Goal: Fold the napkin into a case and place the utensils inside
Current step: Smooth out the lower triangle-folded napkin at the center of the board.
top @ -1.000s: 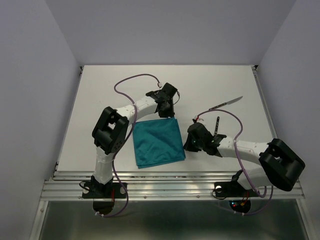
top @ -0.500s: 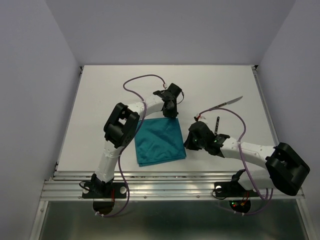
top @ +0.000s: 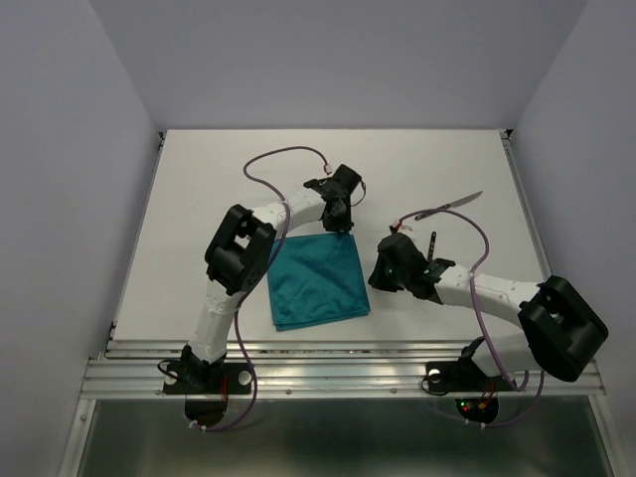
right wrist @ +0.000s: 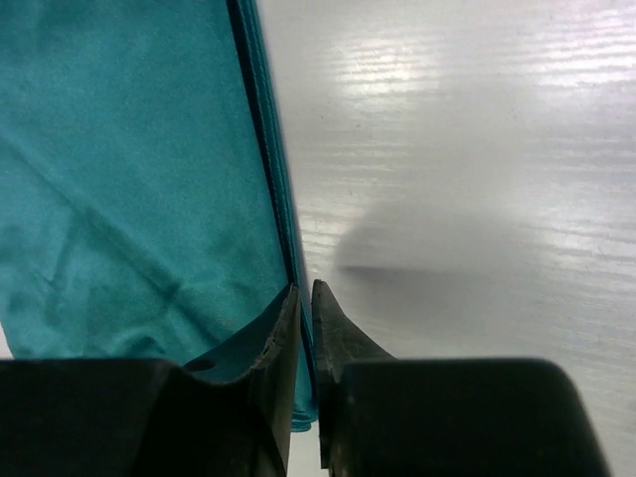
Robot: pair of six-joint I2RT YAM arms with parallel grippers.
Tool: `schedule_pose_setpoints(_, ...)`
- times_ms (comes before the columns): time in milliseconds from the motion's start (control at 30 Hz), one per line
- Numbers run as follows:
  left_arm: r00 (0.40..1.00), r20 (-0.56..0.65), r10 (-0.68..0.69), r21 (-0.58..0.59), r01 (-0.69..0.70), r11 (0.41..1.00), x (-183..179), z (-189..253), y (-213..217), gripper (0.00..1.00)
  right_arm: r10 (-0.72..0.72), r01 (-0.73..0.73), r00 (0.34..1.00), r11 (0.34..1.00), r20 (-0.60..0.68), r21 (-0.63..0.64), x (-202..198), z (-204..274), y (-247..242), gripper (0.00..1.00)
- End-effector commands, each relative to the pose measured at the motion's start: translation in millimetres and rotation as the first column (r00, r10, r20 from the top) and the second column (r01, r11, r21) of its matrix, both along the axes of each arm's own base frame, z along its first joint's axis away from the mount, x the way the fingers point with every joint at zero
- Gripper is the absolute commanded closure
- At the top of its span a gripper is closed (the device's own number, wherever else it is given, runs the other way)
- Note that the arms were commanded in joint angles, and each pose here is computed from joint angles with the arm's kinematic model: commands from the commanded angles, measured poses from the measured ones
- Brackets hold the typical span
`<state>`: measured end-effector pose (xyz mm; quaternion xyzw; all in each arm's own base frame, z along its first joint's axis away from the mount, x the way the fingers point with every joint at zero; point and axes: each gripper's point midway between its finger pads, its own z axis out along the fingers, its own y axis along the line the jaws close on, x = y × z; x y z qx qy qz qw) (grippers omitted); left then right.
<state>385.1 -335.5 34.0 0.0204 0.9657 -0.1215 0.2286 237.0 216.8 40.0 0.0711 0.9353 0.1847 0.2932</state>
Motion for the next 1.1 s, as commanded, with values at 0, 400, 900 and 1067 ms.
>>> schedule_pose_setpoints(0,0.998,0.058,-0.006,-0.014,0.007,1.000,3,33,-3,0.66,0.017,-0.019,0.998,1.000,0.058,0.025,19,21,12,0.82)
schedule_pose_setpoints(400,1.000,0.014,-0.025,0.003,0.025,1.000,1,8,-12,0.73,0.071,-0.070,0.997,0.996,-0.015,0.056,15,-2,27,0.77)
schedule_pose_setpoints(900,0.999,0.017,-0.035,-0.016,0.035,0.999,0,11,-20,1.00,0.073,-0.071,0.997,0.995,-0.025,0.070,12,-6,25,0.82)
schedule_pose_setpoints(1067,0.998,0.055,-0.032,-0.027,0.034,0.999,-2,30,-18,1.00,0.039,-0.041,0.999,0.995,0.026,0.089,21,10,16,0.79)
